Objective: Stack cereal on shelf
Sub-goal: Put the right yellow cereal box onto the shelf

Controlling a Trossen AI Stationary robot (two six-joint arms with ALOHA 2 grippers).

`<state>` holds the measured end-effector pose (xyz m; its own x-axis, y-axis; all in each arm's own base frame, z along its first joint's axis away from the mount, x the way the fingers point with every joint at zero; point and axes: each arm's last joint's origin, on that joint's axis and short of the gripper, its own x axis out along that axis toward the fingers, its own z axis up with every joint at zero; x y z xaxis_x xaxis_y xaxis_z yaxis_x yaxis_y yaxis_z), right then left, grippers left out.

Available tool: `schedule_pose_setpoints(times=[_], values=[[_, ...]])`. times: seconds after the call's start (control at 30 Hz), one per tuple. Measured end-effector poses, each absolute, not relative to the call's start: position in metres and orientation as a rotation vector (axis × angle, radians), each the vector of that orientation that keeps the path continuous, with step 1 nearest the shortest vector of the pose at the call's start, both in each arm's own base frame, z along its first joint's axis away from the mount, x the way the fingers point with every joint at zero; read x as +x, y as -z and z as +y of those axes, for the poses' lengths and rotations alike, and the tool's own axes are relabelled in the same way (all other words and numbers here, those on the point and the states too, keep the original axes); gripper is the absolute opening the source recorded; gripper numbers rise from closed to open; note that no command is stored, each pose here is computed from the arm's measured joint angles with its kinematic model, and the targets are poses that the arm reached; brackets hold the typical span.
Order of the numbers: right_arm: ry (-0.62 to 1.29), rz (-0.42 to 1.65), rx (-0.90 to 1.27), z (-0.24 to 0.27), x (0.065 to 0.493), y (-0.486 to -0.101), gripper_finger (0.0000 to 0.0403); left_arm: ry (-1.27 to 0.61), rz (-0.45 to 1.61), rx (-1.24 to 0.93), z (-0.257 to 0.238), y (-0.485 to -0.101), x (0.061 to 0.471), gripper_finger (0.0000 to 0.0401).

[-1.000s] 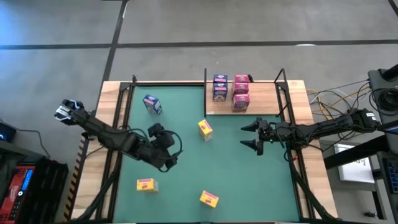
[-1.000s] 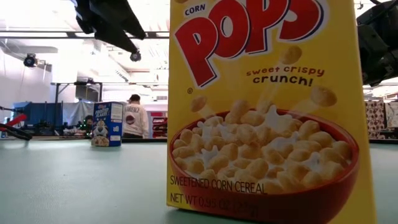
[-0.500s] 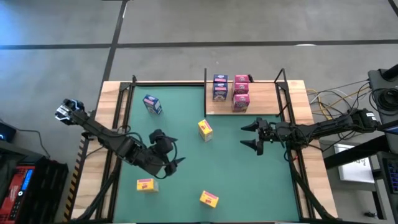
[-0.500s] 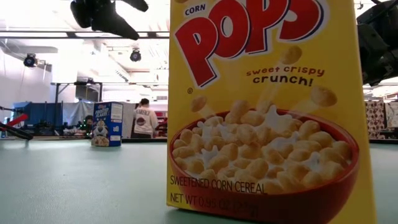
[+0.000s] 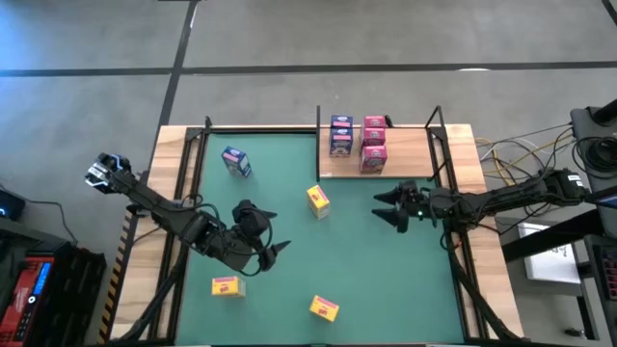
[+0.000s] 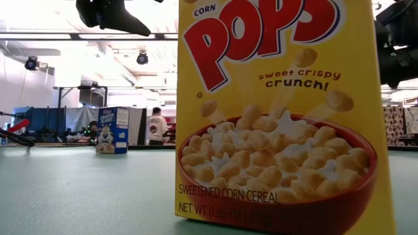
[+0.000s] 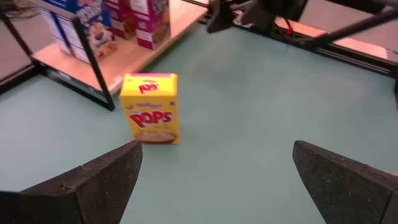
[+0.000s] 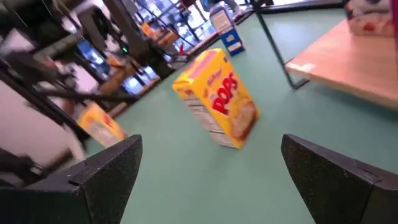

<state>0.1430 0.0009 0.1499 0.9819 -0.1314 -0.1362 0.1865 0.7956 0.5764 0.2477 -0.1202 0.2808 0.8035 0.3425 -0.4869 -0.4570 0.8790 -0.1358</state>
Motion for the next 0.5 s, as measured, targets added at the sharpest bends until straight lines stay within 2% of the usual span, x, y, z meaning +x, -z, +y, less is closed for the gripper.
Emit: schedule_pose_setpoints(times=[0.3,0.5], values=[[0.165,0.044,0.686,0.001,0.15,-0.166,0.0373,-0.479,0.431,-0.278,-0.119,-0.282,0.248,0.0398],[0.252,0.195,0.639,0.0,0.167,-0.196,0.0373,-0.481,0.416,-0.288,-0.119,-0.283,0.249,0.0398]])
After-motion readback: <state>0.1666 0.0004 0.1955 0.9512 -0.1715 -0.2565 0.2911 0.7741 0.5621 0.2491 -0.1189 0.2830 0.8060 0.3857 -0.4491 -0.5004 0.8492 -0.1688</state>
